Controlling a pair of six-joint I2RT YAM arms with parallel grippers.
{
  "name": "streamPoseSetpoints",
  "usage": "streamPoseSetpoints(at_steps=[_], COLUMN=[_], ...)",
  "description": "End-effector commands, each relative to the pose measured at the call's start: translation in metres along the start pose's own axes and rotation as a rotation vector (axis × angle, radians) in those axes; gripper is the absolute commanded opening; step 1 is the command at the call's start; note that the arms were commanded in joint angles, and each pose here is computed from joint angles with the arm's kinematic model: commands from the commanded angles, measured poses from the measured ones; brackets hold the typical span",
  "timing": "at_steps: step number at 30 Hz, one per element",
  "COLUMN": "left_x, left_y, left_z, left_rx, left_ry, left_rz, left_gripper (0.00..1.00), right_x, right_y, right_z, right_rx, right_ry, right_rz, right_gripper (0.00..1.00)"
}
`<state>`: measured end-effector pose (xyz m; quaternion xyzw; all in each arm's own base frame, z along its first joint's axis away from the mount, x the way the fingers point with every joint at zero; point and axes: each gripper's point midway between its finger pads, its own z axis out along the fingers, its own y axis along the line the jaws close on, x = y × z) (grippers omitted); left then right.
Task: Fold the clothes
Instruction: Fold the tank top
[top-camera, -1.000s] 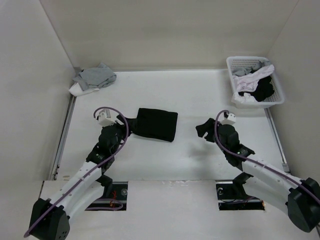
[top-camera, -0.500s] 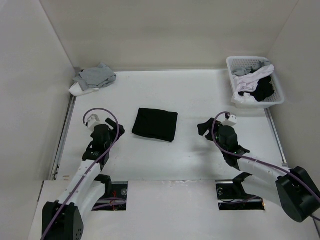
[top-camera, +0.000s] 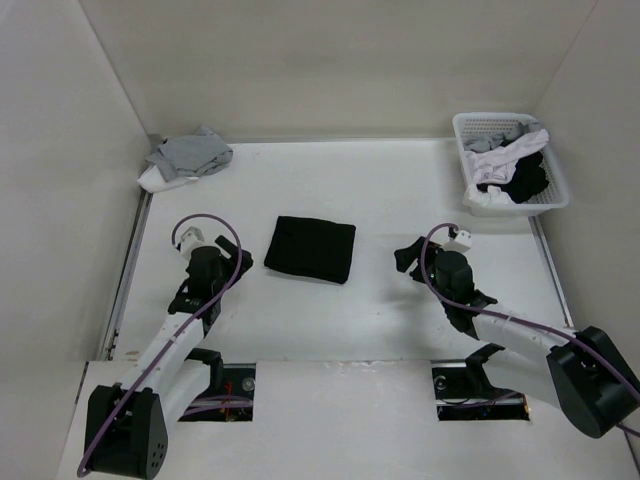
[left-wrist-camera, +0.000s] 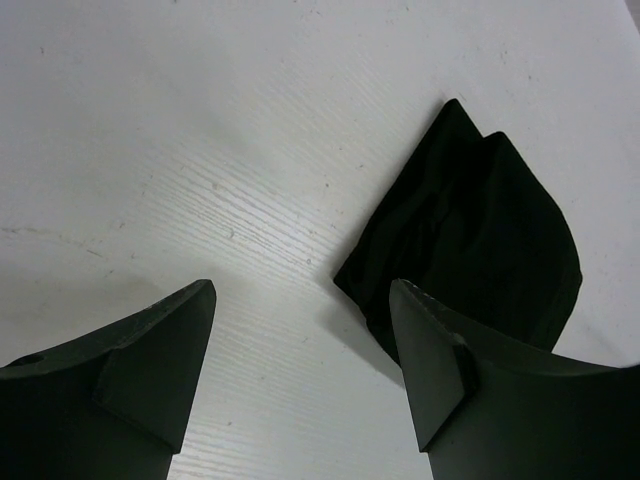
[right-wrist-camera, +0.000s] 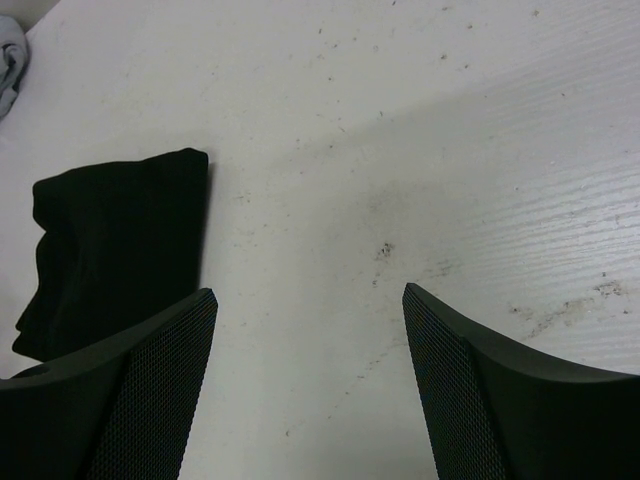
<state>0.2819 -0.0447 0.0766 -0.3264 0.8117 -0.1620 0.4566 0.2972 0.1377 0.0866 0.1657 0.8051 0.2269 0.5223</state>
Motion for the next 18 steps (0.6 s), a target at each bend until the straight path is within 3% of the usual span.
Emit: streamPoseSetpoints(at_steps=[1,18], left_x=[-0.0136,-0.0039], left_y=[-0.0205,-0.0262], left_z=[0.0007,0.0039], left_rx=[0.069,0.095], left_ry=[-0.040,-0.014], left_rz=[-0.013,-0.008], left_gripper=[0.69,0.70], right_x=[-0.0236,-0.0231], right_y=[0.0156,0.0151], right_z=[0.0036,0.0035], right_rx=[-0.042,-0.041], right_ry=[-0.075,-0.074], right_rz=[0.023,0.023], right_gripper=[0.79,0.79])
